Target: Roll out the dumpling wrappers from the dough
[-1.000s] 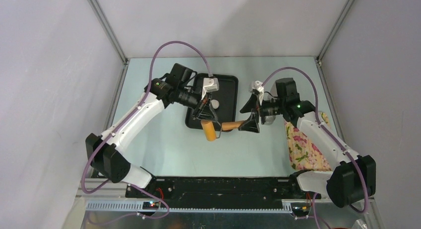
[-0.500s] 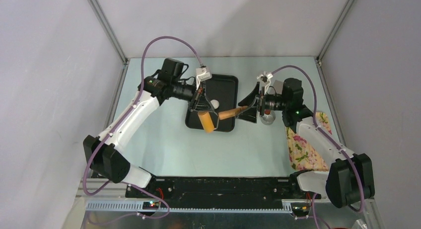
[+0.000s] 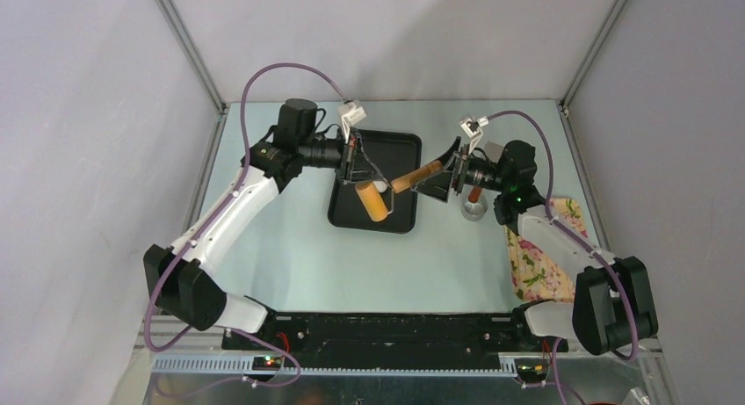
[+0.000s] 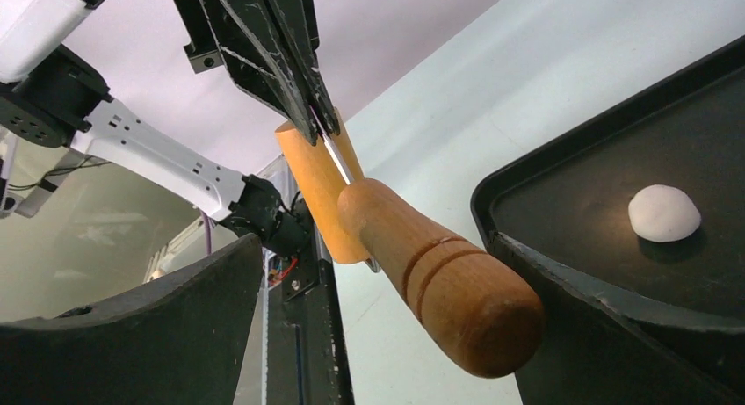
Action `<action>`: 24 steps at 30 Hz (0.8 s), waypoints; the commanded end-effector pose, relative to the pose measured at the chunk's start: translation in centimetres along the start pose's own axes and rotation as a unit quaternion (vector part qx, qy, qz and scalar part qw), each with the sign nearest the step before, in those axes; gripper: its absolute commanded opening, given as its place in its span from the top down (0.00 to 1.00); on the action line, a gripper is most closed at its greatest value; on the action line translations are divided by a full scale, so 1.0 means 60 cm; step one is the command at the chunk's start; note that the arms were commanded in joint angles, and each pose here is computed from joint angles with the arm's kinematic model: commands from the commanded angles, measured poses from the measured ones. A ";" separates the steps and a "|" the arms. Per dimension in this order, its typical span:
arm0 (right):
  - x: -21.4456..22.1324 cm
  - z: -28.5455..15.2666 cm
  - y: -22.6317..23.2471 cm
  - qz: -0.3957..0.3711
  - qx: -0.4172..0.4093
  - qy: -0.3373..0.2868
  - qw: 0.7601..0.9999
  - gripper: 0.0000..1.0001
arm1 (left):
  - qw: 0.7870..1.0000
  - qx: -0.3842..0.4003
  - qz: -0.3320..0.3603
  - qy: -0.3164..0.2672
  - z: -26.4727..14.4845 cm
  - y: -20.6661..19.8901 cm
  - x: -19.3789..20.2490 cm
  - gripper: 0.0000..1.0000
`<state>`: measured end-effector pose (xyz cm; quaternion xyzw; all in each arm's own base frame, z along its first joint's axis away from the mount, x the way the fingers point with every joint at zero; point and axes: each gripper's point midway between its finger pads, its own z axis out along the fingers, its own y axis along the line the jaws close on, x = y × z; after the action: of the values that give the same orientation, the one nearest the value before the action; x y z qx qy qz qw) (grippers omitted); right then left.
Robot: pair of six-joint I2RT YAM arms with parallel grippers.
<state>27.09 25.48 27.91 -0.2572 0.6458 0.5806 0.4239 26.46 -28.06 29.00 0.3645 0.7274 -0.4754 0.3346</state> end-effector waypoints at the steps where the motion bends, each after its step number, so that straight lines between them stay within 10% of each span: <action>1: -0.008 0.013 0.020 0.013 -0.038 -0.008 0.999 0.00 | 0.998 0.027 0.029 -0.052 -0.015 -0.032 -0.055 1.00; 15: -0.011 0.037 0.061 0.037 -0.079 -0.016 0.996 0.05 | 0.998 0.040 0.010 -0.048 0.003 -0.026 -0.033 1.00; 24: -0.010 0.042 0.067 0.038 -0.081 -0.017 0.996 0.39 | 0.998 0.032 0.005 -0.052 0.007 -0.018 -0.034 1.00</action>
<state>25.96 27.95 28.92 -0.2240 0.6314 0.6417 0.3734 26.36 -28.93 29.50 0.3517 0.7061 -0.5161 0.3337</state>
